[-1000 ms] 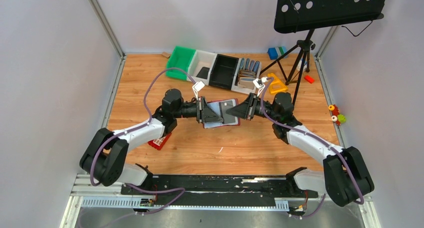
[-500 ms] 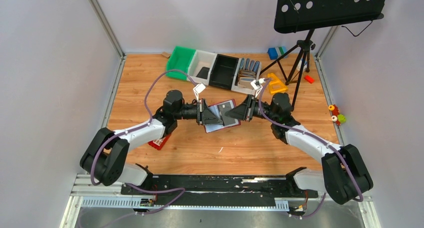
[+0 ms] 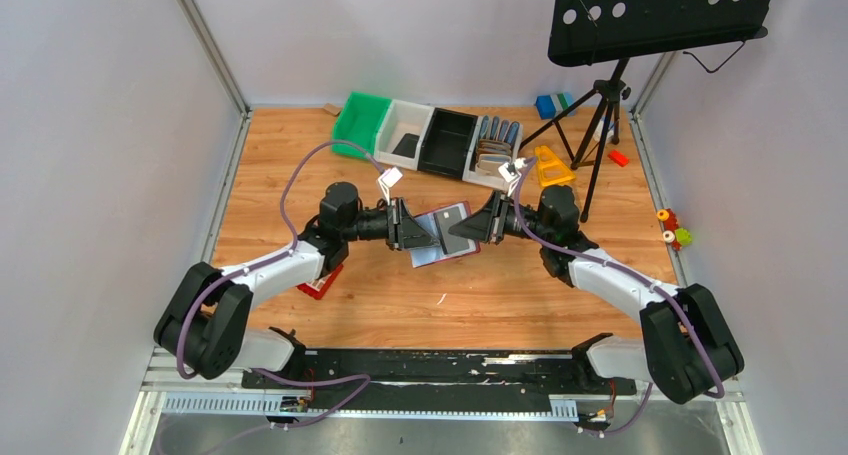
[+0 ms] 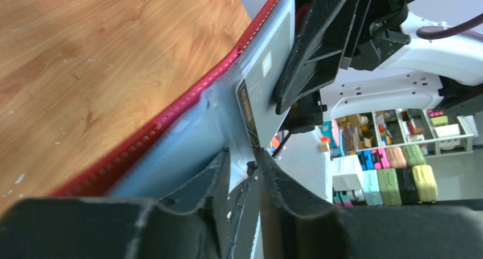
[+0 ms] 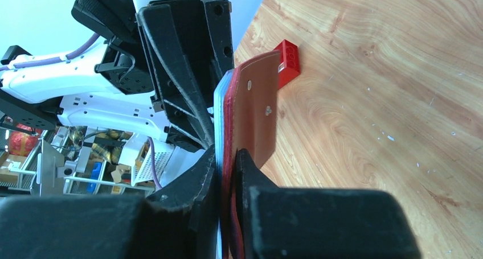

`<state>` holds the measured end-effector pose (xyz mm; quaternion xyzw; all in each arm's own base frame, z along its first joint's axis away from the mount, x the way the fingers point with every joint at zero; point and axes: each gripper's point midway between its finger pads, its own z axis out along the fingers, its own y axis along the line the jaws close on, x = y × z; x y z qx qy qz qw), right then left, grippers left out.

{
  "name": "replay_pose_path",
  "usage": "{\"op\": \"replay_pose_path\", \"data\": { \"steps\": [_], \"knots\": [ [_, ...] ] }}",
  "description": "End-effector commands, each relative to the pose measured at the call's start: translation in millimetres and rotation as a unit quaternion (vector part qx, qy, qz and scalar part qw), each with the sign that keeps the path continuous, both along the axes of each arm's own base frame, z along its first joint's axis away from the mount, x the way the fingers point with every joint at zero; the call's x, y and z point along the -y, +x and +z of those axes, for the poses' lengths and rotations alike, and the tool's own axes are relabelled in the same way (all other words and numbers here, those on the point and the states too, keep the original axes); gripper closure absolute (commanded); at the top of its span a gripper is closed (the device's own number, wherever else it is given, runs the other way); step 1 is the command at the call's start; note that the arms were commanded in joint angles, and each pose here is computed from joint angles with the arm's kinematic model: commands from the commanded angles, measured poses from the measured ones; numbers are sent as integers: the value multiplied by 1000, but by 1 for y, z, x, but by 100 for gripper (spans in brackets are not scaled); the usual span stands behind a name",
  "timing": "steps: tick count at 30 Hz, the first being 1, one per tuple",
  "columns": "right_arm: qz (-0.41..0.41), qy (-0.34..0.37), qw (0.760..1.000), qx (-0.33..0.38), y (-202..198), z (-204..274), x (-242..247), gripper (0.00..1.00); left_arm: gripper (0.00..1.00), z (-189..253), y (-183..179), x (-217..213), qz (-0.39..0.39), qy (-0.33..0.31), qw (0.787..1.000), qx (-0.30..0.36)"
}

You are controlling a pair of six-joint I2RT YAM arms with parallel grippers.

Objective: Take the credit cards out of the card holder
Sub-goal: Remove the credit card from the card holder.

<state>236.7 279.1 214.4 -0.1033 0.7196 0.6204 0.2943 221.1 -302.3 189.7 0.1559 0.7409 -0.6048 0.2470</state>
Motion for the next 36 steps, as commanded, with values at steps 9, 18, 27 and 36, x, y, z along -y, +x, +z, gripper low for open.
{"op": "replay_pose_path", "data": {
  "steps": [9,18,27,36],
  "knots": [
    [63,25,997,24,-22,17,-13,100,67,28,7,6,-1,-57,998,29],
    [94,41,994,38,-35,29,-26,100,89,10,11,11,-2,-20,1000,18],
    [69,29,996,39,-28,25,-18,69,100,9,9,6,2,-37,999,14],
    [51,22,998,35,-23,23,-9,75,100,-2,8,-5,10,-28,1000,1]
  ]
}}
